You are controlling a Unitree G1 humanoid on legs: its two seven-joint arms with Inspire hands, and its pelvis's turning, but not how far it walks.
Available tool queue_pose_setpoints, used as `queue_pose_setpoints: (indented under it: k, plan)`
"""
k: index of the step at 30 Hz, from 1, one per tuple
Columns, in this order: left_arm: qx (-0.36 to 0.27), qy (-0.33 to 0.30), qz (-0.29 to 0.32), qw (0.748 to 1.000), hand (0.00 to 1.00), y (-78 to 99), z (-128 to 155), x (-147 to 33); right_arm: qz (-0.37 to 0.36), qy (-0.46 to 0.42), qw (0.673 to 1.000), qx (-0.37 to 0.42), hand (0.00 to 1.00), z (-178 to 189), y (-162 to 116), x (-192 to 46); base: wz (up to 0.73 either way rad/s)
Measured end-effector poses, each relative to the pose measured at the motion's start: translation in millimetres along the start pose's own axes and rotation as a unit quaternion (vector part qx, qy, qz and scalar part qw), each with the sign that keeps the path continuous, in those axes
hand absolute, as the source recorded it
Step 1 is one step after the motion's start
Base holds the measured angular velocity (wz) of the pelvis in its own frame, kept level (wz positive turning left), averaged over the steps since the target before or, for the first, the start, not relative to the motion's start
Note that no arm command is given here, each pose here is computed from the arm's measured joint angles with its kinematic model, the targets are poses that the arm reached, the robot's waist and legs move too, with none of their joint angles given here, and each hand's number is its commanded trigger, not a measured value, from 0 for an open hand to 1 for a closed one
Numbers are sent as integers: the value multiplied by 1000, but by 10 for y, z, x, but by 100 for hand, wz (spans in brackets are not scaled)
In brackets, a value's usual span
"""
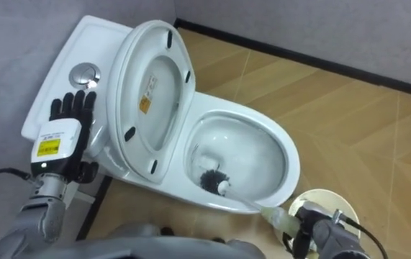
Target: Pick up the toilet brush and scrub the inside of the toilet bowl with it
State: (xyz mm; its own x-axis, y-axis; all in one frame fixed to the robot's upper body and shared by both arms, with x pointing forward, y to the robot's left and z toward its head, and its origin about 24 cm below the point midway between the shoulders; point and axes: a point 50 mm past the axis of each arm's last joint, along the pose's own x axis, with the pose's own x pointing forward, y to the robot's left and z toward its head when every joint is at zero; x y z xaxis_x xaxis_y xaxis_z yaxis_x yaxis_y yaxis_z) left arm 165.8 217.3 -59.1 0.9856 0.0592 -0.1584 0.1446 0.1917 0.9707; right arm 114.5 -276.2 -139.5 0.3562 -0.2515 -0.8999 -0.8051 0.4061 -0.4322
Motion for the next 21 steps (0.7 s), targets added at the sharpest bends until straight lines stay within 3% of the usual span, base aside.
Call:
queue_pose_setpoints:
  k: [5, 12, 21]
  plan:
    - [2, -27, 17, 999, 0, 33, 97, 183, -48, 5, 999, -21, 100, 64, -320, 31, 9]
    - [2, -73, 53, 996, 0, 190, 270, 480, -123, -44, 989, -76, 100, 439, -823, 7, 4]
    - [11, -119, 101, 988, 0, 384, 375, 651, -189, -45, 971, -141, 100, 707, -1293, -103, -1]
